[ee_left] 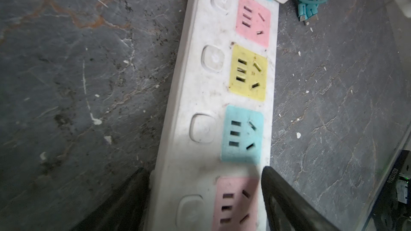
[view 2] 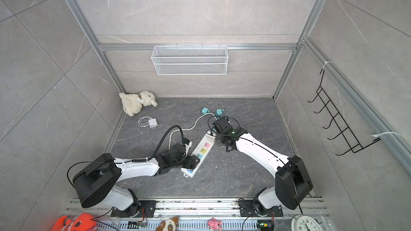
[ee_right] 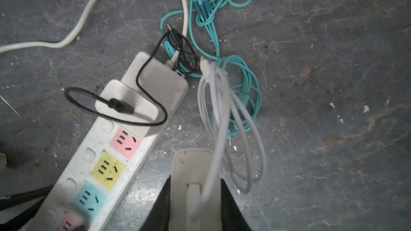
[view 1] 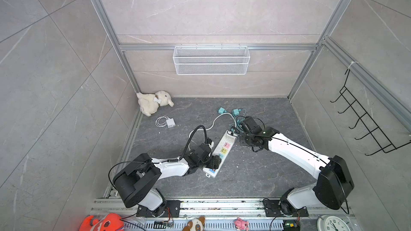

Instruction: Insert the plug

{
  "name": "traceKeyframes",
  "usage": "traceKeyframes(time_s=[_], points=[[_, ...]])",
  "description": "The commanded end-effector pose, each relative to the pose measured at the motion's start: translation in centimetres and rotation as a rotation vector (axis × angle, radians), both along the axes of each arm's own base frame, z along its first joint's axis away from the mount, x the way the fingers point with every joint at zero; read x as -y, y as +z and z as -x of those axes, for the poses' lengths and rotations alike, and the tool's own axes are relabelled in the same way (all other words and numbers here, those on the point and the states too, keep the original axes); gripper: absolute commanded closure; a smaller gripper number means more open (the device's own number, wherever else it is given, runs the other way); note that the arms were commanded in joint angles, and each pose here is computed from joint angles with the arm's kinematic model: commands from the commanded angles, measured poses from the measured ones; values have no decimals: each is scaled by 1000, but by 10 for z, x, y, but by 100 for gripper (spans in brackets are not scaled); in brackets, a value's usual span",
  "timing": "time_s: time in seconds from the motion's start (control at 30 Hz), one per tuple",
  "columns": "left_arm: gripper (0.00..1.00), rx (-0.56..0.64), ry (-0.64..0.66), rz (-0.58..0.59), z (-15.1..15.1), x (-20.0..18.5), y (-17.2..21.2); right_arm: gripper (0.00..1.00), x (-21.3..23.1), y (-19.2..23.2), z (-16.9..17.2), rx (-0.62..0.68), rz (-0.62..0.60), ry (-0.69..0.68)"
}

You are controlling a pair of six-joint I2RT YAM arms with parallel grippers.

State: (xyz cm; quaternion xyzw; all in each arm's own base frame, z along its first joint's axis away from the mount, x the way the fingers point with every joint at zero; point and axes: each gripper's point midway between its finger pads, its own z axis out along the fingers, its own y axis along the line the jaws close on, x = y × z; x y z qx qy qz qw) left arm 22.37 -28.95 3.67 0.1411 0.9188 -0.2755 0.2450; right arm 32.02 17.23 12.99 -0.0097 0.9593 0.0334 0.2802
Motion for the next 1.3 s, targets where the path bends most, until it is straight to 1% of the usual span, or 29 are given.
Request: traceKeyframes(time_s=[0.0, 0.13, 0.4, 0.57, 0.73, 1.03, 1.17, 1.27], points=[[18, 1, -13, -11, 4, 2, -8, 91, -9, -6, -6, 45, -57, -26], [18, -4, -33, 0, 11, 11, -11, 91, -15, -7, -1, 65, -98, -18], [18, -17, -84, 33, 20, 37, -13, 91, -20, -12, 8, 74, -126, 1], [19, -22, -119, 58, 28, 53, -10, 91, -27, -14, 8, 83, -151, 30], [19, -19, -127, 67, 31, 57, -7, 91, -34, -15, 6, 99, -171, 47], [19, -9, -132, 77, 33, 55, -2, 91, -40, -14, 2, 109, -143, 41], [19, 5, -123, 86, 32, 54, 3, 91, -43, -15, 4, 108, -100, 24], [19, 21, -121, 105, 31, 54, 9, 92, -49, -16, 4, 111, -90, 12]])
